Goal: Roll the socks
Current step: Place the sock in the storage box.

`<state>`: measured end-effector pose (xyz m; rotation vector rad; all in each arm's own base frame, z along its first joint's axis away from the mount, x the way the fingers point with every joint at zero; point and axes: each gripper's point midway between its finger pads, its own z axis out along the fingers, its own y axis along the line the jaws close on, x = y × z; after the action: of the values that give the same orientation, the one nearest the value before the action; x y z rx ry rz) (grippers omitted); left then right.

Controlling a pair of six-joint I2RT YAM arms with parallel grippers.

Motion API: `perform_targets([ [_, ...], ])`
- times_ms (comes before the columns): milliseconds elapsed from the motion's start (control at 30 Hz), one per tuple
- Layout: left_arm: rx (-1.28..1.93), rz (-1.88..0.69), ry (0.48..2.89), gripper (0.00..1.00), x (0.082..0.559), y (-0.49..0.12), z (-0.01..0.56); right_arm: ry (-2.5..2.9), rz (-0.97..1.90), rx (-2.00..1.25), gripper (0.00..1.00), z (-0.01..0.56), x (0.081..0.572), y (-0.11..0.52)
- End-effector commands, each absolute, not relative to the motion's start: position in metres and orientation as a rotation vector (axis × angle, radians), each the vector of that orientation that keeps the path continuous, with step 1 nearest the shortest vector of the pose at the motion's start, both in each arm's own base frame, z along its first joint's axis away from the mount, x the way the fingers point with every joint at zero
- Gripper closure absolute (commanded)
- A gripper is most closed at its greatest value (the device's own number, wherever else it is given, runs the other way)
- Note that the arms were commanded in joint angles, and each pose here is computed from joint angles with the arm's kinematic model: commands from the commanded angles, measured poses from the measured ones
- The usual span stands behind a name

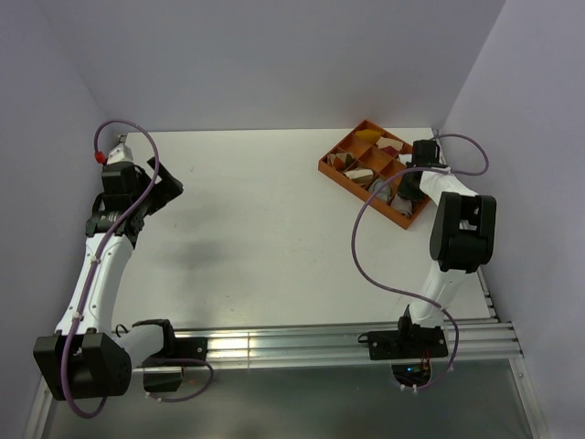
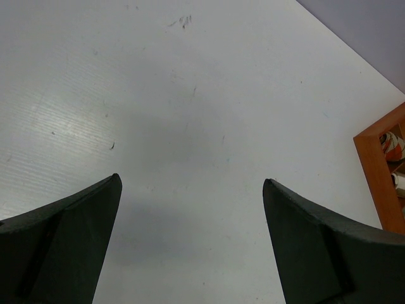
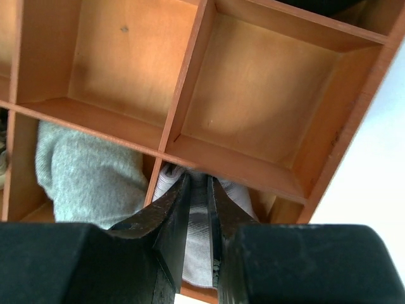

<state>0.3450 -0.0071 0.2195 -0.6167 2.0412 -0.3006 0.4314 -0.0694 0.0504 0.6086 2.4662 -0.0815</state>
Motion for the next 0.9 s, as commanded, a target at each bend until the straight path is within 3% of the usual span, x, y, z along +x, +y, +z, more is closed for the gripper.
perform_targets([
  [0,-0.595,-0.314,2.004,0.02,0.347,-0.007,0.228,2.621,-0.103,0.621,0.76,0.021,0.41,-0.067],
  [200,-0.592,-0.309,2.001,0.02,0.347,-0.007,0.227,2.619,-0.11,0.638,0.72,0.017,0.413,-0.069],
  [333,-0.586,-0.319,1.993,0.02,0.346,-0.008,0.23,2.564,-0.091,0.618,0.64,0.038,0.418,-0.069],
  [633,-0.555,-0.34,1.935,0.02,0.34,-0.01,0.255,2.214,-0.065,0.575,0.44,0.201,0.41,-0.07],
  [867,-0.55,-0.334,1.842,0.01,0.32,-0.007,0.311,1.859,-0.069,0.578,0.26,0.351,0.329,-0.069],
])
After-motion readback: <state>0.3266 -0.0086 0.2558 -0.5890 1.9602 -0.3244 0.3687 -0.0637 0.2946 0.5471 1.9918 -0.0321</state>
